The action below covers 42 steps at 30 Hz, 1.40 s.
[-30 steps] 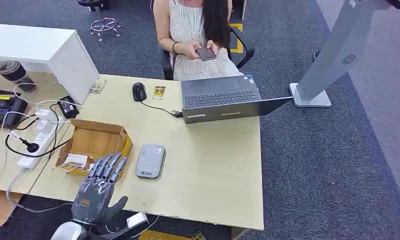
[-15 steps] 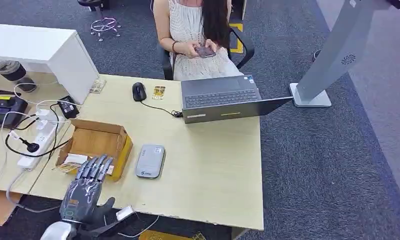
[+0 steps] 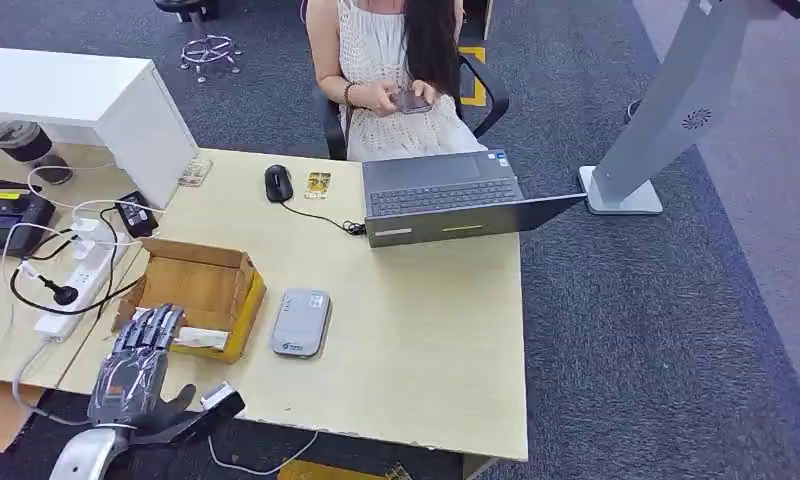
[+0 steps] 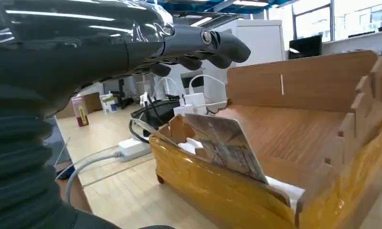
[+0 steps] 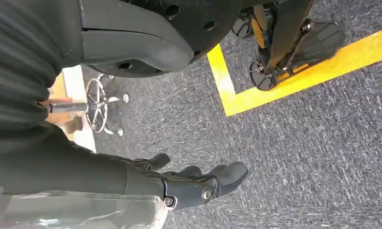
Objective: Pass the card to the sensor for recognition and then transmit it.
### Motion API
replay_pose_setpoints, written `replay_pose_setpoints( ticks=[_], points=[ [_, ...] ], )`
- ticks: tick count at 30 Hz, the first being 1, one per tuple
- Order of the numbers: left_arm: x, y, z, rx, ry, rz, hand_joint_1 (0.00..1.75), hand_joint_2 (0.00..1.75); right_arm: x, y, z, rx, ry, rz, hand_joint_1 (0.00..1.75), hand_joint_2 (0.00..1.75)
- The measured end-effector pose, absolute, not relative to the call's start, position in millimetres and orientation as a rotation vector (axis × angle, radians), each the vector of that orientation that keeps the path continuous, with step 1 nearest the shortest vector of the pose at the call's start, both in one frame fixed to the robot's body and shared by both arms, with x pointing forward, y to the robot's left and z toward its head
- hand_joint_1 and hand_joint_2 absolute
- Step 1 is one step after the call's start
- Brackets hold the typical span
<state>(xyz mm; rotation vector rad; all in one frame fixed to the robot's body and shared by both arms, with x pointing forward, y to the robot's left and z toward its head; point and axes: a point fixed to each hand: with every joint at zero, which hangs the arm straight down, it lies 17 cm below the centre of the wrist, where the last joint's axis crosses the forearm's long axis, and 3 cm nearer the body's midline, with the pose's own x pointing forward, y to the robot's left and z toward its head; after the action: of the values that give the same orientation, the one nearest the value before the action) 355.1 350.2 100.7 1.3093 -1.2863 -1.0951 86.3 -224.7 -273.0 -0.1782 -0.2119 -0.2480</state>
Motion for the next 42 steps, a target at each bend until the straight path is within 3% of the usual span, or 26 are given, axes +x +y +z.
replay_pose_setpoints(
  ticks=[42],
  points=[
    [376.2,364.0,123.2,1.386,-1.272,-1.071,0.0,1.75,87.2,-223.9,-272.8,-0.178,-0.219,-0.208,0.0,1.75]
  ],
)
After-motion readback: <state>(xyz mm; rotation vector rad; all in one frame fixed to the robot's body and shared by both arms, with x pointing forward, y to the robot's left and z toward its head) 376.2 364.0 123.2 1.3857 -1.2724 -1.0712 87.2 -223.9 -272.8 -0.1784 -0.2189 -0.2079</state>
